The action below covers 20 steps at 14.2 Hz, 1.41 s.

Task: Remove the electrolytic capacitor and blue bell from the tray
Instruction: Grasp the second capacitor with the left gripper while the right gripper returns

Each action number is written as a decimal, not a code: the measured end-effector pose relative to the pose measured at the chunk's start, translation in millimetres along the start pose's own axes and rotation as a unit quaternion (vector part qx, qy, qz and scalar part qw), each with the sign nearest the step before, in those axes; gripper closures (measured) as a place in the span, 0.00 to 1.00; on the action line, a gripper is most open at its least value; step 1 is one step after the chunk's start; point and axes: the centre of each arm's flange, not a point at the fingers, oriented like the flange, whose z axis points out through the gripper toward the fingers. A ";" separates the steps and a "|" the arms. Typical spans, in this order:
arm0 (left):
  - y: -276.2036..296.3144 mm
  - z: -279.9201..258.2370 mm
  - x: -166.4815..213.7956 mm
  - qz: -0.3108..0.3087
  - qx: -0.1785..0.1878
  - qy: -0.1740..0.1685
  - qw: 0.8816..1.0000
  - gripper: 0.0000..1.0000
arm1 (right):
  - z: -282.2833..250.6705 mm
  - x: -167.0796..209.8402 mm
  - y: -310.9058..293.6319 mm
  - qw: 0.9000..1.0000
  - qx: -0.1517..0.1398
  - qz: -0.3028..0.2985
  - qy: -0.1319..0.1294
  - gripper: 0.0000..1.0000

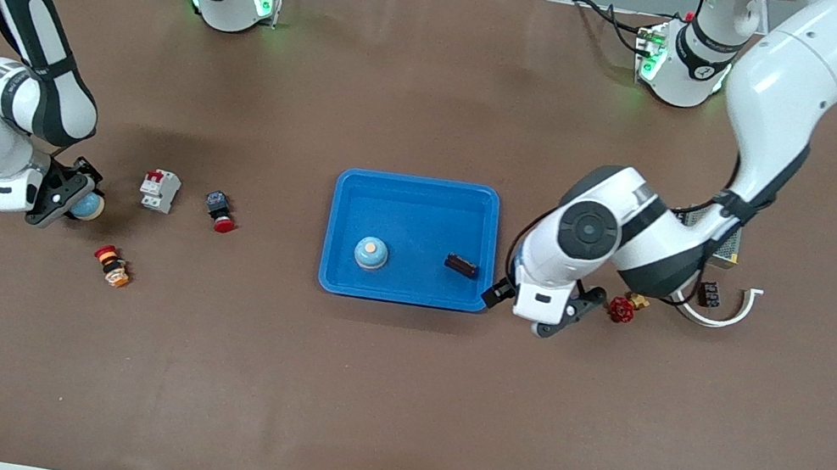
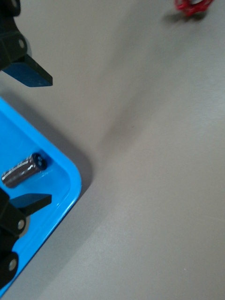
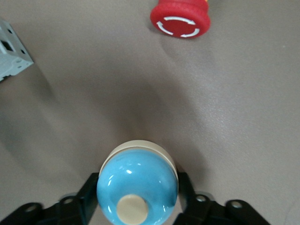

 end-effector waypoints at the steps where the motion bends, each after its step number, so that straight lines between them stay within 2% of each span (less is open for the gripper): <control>1: 5.7 5.5 -8.0 -0.012 0.003 0.006 1.000 0.00 | 0.0 1.7 -0.2 1.000 -0.001 -0.001 0.001 0.11; 2: 10.6 10.1 -15.7 -0.022 0.003 0.010 1.000 0.00 | -1.6 3.6 0.1 1.000 -0.001 -0.003 0.002 0.01; 5: 21.4 21.1 -34.4 -0.057 -0.013 0.005 0.998 0.00 | -29.8 11.2 6.3 0.999 0.030 -0.006 -0.012 0.00; 7: 25.7 29.0 -43.5 -0.077 -0.020 -0.002 0.997 0.00 | -79.1 22.6 16.0 0.999 0.048 0.005 -0.024 0.00; 9: 28.2 40.2 -53.5 -0.098 -0.019 -0.007 0.995 0.00 | -136.8 44.2 16.8 0.997 0.058 0.034 -0.034 0.00; 12: 28.7 55.5 -60.6 -0.129 -0.011 -0.007 0.992 0.00 | -205.5 85.6 1.6 0.991 0.074 0.109 -0.021 0.00; 14: 29.5 61.7 -68.7 -0.141 -0.007 -0.007 0.990 0.00 | -235.8 118.4 -15.8 0.984 0.081 0.158 -0.026 0.00; 17: 29.6 75.2 -80.3 -0.163 0.003 -0.009 0.987 0.00 | -263.7 188.5 -61.0 0.970 0.081 0.227 -0.025 0.00; 20: 28.4 88.5 -85.9 -0.184 0.013 -0.005 0.983 0.01 | -269.7 260.1 -123.3 0.948 0.091 0.304 -0.022 0.00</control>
